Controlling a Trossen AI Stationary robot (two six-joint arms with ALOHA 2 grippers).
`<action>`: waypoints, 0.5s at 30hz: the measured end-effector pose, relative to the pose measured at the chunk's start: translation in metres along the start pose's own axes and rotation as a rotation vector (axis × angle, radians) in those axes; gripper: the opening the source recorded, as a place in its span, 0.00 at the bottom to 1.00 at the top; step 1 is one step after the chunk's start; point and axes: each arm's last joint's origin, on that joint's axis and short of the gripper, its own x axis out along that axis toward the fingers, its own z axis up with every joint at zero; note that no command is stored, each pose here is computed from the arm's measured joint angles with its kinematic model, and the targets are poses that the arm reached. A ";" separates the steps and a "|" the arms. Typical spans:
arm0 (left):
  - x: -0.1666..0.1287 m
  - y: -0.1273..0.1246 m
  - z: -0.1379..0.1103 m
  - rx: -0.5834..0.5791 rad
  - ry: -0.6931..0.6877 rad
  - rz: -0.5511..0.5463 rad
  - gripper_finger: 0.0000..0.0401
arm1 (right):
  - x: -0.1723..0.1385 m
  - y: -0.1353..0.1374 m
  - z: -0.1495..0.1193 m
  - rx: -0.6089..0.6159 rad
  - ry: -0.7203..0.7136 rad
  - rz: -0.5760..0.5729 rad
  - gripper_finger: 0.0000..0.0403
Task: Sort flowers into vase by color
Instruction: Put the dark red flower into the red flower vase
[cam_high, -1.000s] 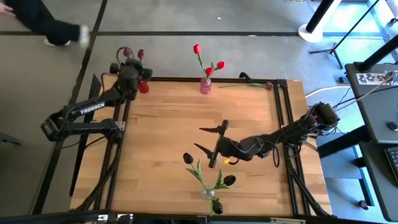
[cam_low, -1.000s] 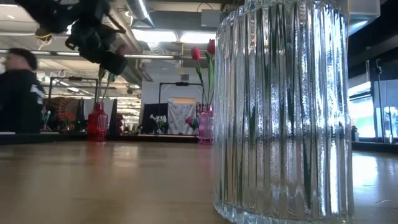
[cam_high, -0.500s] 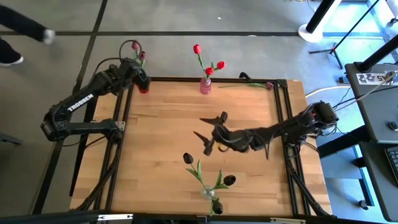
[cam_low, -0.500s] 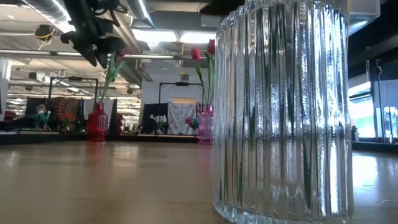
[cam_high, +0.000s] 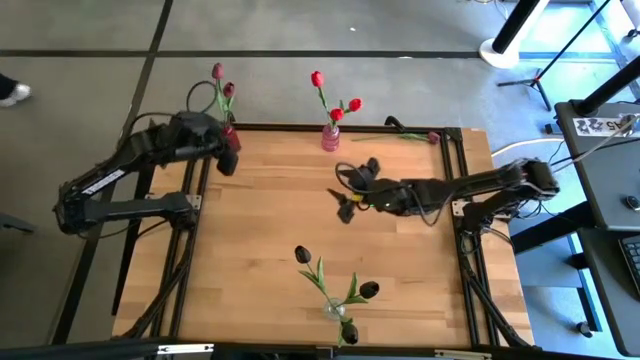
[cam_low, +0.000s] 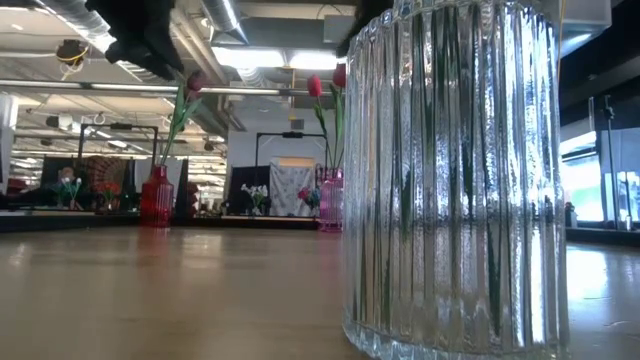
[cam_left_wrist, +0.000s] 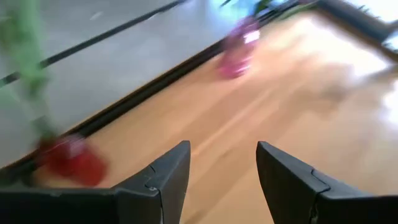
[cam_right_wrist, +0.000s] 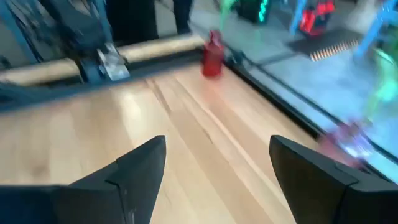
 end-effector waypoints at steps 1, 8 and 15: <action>-0.001 -0.003 -0.004 0.009 -0.030 -0.047 0.45 | -0.006 -0.004 0.000 -0.001 0.027 -0.012 0.71; 0.010 -0.024 -0.038 0.070 -0.210 -0.341 0.45 | -0.041 -0.059 -0.006 0.117 0.260 -0.260 0.71; 0.029 -0.040 -0.063 0.113 -0.274 -0.488 0.45 | -0.034 -0.146 -0.016 0.386 0.413 -0.686 0.71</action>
